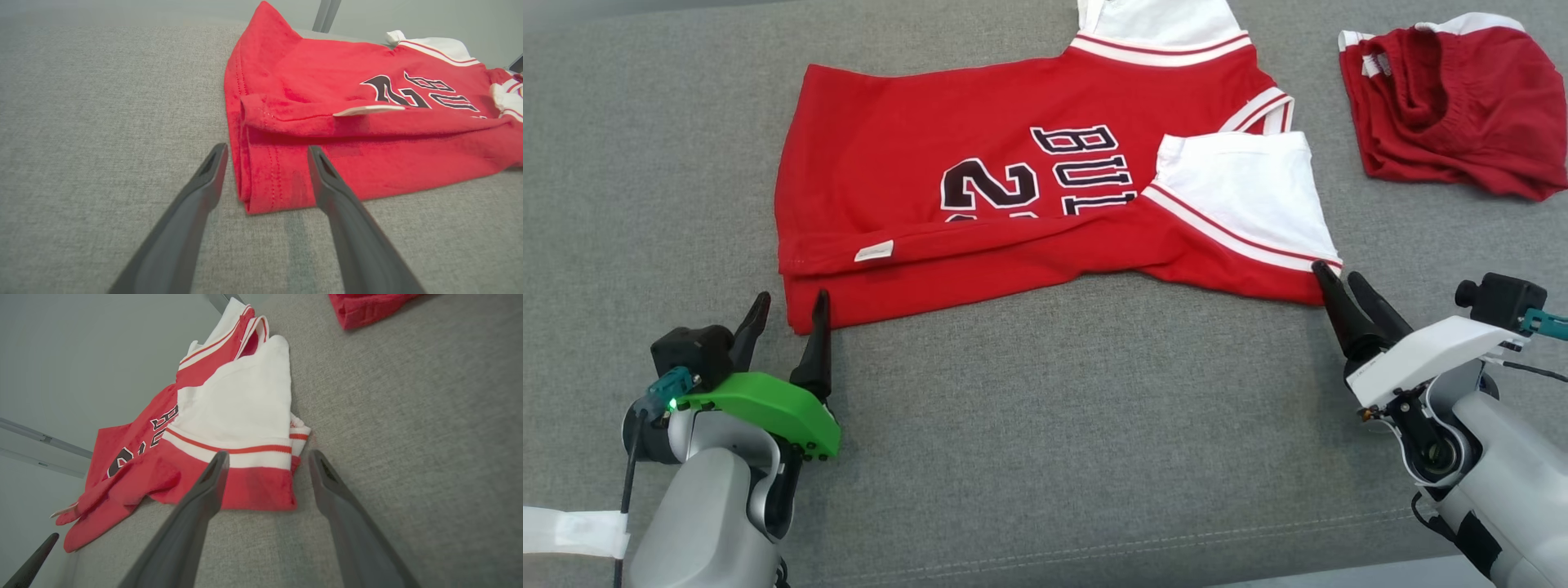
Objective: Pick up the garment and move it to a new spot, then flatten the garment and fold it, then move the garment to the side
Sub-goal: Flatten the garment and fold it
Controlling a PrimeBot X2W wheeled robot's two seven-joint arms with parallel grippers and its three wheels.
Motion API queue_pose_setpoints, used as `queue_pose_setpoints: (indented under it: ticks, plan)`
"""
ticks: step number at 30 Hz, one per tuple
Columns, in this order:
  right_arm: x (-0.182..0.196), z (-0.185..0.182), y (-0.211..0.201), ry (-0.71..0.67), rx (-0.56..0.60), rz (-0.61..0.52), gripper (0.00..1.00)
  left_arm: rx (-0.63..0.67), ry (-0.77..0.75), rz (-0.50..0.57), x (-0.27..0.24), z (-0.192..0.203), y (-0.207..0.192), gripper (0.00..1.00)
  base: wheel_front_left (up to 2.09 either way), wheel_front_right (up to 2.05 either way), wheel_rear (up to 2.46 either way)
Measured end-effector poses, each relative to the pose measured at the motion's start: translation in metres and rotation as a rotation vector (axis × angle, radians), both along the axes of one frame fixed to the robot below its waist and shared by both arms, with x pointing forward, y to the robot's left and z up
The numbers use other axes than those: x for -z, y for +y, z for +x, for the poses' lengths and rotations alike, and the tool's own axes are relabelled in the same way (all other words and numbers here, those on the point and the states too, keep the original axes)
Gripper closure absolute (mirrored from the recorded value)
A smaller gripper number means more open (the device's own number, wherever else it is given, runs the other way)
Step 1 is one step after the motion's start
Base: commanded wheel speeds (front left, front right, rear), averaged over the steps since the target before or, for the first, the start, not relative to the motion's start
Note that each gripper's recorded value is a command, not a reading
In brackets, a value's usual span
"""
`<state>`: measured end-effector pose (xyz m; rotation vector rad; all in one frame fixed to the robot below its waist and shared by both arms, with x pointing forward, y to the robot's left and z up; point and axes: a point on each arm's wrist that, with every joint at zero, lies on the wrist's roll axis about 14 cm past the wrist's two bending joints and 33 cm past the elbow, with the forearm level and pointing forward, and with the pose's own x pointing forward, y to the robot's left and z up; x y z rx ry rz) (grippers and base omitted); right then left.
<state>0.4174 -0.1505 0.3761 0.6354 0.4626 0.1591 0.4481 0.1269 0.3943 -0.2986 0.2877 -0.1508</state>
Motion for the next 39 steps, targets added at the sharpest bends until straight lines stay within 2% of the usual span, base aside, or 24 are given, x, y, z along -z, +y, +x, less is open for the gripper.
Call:
queue_pose_setpoints:
  ticks: [12, 20, 21, 22, 23, 24, 25, 39]
  plan:
    - [0.016, 0.006, 0.012, 0.05, -0.002, 0.02, 0.0, -0.024, 0.121, -0.027, 0.029, -0.011, 0.006, 0.0, 0.0, 0.0, 0.0]
    - [0.018, 0.01, 0.017, 0.067, -0.024, 0.019, 0.0, -0.021, 0.135, -0.044, 0.031, -0.009, 0.003, 0.0, 0.0, 0.0, 0.0]
    - [0.018, 0.011, 0.018, 0.071, -0.029, 0.022, 0.09, -0.021, 0.135, -0.048, 0.031, -0.007, 0.002, 0.1, 0.0, 0.0, 0.0]
    - [0.018, 0.012, 0.019, 0.07, -0.033, 0.024, 0.51, -0.019, 0.137, -0.052, 0.031, -0.007, 0.001, 0.37, 0.0, 0.0, 0.0]
    - [0.018, 0.012, 0.021, 0.071, -0.037, 0.025, 0.66, -0.016, 0.136, -0.052, 0.03, -0.006, 0.0, 0.56, 0.0, 0.0, 0.0]
    - [0.018, 0.012, 0.022, 0.074, -0.041, 0.026, 1.0, -0.014, 0.134, -0.052, 0.03, -0.005, -0.001, 0.85, 0.0, 0.0, 0.0]
    - [0.018, 0.012, 0.023, 0.074, -0.044, 0.027, 1.0, -0.011, 0.135, -0.053, 0.03, -0.005, -0.001, 1.0, 0.0, 0.0, 0.0]
    - [0.006, 0.01, 0.032, 0.056, -0.064, 0.047, 1.0, -0.001, 0.092, -0.053, 0.015, -0.005, -0.002, 1.0, 0.0, 0.0, 0.0]
